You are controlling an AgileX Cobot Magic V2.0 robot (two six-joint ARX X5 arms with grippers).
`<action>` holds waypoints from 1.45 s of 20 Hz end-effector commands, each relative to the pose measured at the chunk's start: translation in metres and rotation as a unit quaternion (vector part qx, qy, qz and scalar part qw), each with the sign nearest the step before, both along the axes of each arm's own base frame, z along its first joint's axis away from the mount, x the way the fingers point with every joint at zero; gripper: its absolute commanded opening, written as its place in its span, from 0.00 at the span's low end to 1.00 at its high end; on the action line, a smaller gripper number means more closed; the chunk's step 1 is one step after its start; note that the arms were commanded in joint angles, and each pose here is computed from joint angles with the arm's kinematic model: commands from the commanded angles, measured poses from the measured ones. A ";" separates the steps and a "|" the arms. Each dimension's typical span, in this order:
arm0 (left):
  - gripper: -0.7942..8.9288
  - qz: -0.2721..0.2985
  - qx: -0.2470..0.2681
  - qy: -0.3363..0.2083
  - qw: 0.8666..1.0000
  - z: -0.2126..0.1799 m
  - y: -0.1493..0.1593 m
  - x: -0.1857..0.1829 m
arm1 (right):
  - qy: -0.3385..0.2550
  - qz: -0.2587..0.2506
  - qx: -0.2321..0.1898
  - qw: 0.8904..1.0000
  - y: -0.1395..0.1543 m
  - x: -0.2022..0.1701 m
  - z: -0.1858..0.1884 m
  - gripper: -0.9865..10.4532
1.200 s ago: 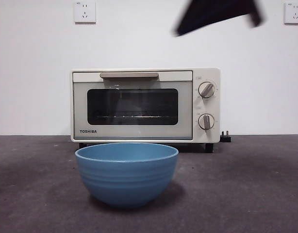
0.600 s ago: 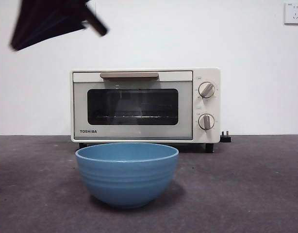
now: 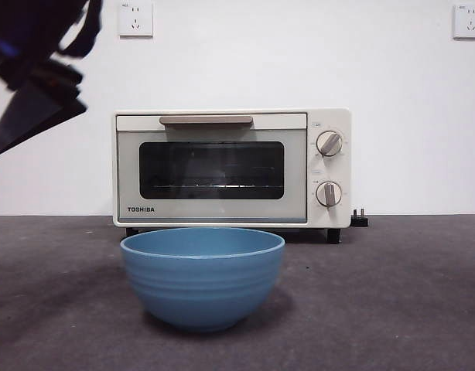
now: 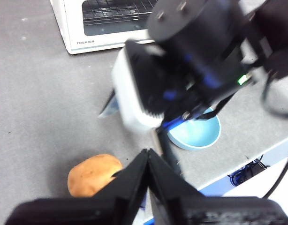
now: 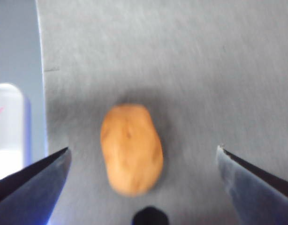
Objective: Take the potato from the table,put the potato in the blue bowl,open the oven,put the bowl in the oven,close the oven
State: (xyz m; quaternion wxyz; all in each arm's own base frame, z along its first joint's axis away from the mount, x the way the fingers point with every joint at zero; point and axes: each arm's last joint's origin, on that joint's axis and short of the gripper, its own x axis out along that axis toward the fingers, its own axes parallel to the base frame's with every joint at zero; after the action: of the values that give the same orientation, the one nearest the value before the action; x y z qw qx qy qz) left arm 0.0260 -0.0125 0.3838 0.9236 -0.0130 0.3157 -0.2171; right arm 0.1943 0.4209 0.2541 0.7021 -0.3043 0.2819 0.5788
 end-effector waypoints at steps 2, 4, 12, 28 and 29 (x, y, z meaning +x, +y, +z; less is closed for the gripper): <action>0.08 0.022 0.016 -0.005 1.000 0.000 0.002 0.000 | 0.005 0.012 -0.016 1.000 0.011 0.003 -0.026 0.70; 0.08 0.022 0.015 -0.005 1.000 0.000 0.002 0.000 | 0.025 0.013 -0.026 0.999 0.015 0.004 -0.042 0.70; 0.08 0.031 0.022 -0.006 0.999 0.000 0.002 0.000 | 0.073 0.017 -0.041 0.996 0.025 0.007 -0.082 0.70; 0.08 0.030 0.022 -0.006 0.999 0.000 0.002 0.000 | 0.114 -0.032 -0.038 0.992 0.025 0.008 -0.087 0.08; 0.08 0.030 0.022 -0.006 0.999 0.000 0.002 0.000 | 0.117 -0.037 -0.038 0.992 0.022 0.008 -0.080 0.08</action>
State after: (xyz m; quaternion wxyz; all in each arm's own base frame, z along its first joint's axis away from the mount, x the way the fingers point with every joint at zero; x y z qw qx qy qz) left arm 0.0268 -0.0103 0.3834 0.9309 0.0000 0.3178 -0.1802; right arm 0.2020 0.4438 0.1646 0.6659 -0.2619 0.3994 0.5732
